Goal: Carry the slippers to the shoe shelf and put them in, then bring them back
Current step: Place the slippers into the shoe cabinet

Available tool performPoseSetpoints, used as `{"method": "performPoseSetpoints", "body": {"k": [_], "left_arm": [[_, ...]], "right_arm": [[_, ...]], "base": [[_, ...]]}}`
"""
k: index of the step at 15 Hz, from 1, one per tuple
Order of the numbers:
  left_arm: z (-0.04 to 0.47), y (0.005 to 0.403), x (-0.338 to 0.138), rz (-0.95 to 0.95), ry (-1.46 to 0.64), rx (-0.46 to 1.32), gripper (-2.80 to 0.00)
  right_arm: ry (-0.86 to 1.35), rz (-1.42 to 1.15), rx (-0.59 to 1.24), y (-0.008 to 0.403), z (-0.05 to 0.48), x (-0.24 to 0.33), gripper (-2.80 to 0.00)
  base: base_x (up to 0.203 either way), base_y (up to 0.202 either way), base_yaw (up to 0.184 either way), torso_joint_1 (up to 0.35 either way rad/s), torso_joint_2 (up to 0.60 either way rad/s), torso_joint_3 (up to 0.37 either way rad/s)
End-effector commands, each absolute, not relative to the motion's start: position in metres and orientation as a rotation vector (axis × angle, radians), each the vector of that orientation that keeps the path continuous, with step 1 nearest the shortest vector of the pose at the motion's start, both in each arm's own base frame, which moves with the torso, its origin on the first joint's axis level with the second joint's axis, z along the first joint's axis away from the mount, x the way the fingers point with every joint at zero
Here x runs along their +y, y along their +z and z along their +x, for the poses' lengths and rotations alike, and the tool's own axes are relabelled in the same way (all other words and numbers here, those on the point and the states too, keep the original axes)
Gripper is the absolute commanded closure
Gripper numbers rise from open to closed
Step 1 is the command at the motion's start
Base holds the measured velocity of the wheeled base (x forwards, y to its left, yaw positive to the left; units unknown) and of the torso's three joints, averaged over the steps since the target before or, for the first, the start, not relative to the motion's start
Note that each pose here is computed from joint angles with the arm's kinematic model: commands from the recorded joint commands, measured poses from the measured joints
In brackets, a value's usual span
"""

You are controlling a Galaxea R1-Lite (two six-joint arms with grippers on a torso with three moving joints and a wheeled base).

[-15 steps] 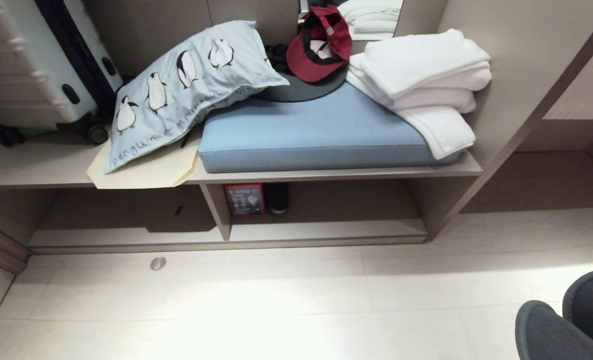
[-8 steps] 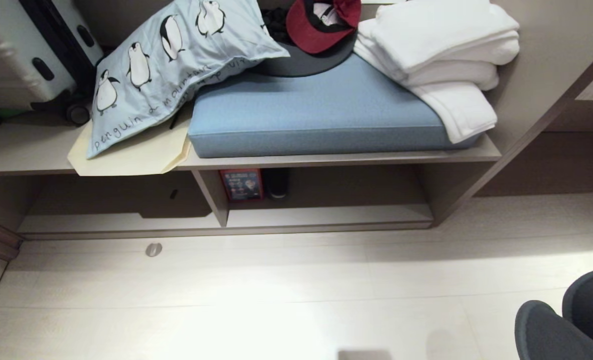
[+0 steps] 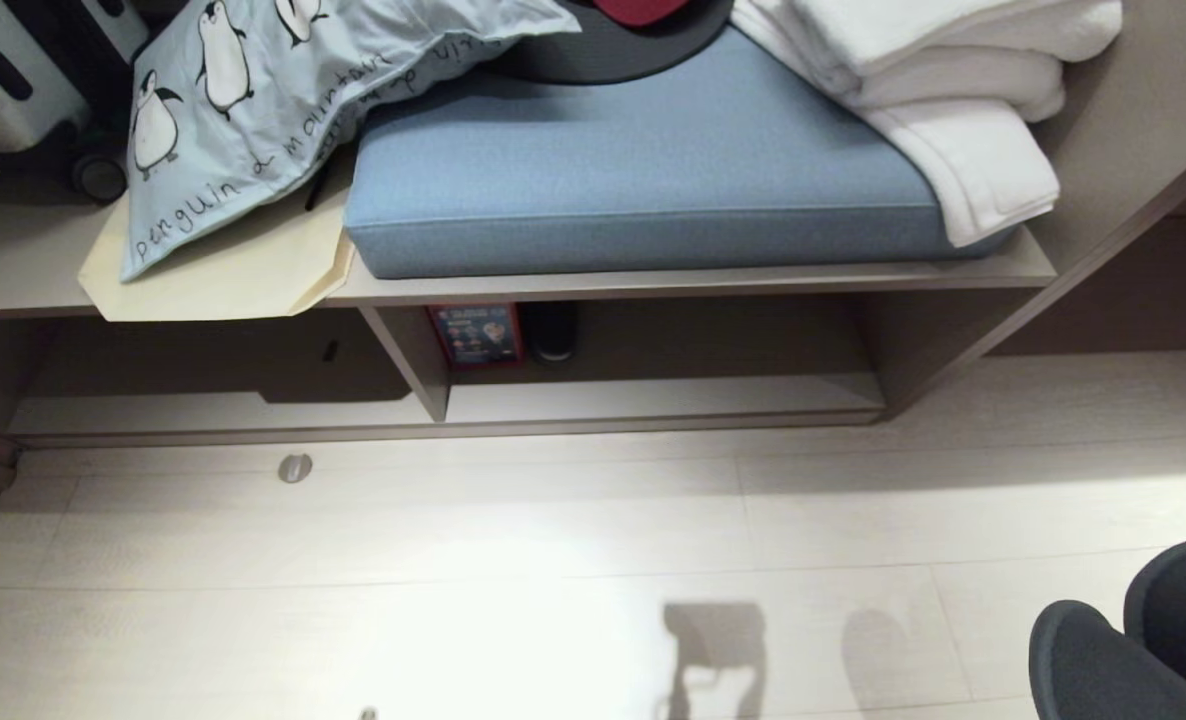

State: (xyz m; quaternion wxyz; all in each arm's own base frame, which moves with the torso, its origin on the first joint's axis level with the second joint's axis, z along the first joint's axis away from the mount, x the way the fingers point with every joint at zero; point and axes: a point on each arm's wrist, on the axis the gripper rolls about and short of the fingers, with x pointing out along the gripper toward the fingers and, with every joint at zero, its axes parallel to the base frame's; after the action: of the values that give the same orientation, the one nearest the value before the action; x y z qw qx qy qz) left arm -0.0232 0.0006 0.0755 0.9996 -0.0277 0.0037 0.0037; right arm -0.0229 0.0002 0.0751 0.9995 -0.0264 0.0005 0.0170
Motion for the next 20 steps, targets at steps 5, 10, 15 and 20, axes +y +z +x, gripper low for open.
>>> {"method": "performPoseSetpoints", "body": {"k": [5, 10, 15, 20], "left_arm": [[-0.0227, 0.0756, 0.0006, -0.055, 0.008, 0.014, 0.0], [-0.0213, 0.076, 0.0006, -0.056, 0.009, 0.032, 0.0], [-0.0221, 0.0758, 0.0006, -0.056, 0.008, 0.021, 0.0], [-0.023, 0.0755, 0.0006, -0.057, 0.008, 0.009, 0.0]], "right_arm": [[0.035, -0.054, 0.002, 0.0747, -0.0228, 0.0002, 0.0], [0.035, -0.053, 0.002, 0.0747, -0.0228, 0.0002, 0.0], [0.035, -0.054, 0.002, 0.0747, -0.0228, 0.0002, 0.0], [0.035, -0.054, 0.002, 0.0747, -0.0228, 0.0002, 0.0]], "base": [[0.0, 0.0, 0.0, 0.002, 0.0, -0.198], [0.0, 0.0, 0.0, 0.004, 0.0, -0.196], [0.0, 0.0, 0.0, 0.001, 0.0, -0.2], [0.0, 0.0, 0.0, 0.002, 0.0, -0.2]]}}
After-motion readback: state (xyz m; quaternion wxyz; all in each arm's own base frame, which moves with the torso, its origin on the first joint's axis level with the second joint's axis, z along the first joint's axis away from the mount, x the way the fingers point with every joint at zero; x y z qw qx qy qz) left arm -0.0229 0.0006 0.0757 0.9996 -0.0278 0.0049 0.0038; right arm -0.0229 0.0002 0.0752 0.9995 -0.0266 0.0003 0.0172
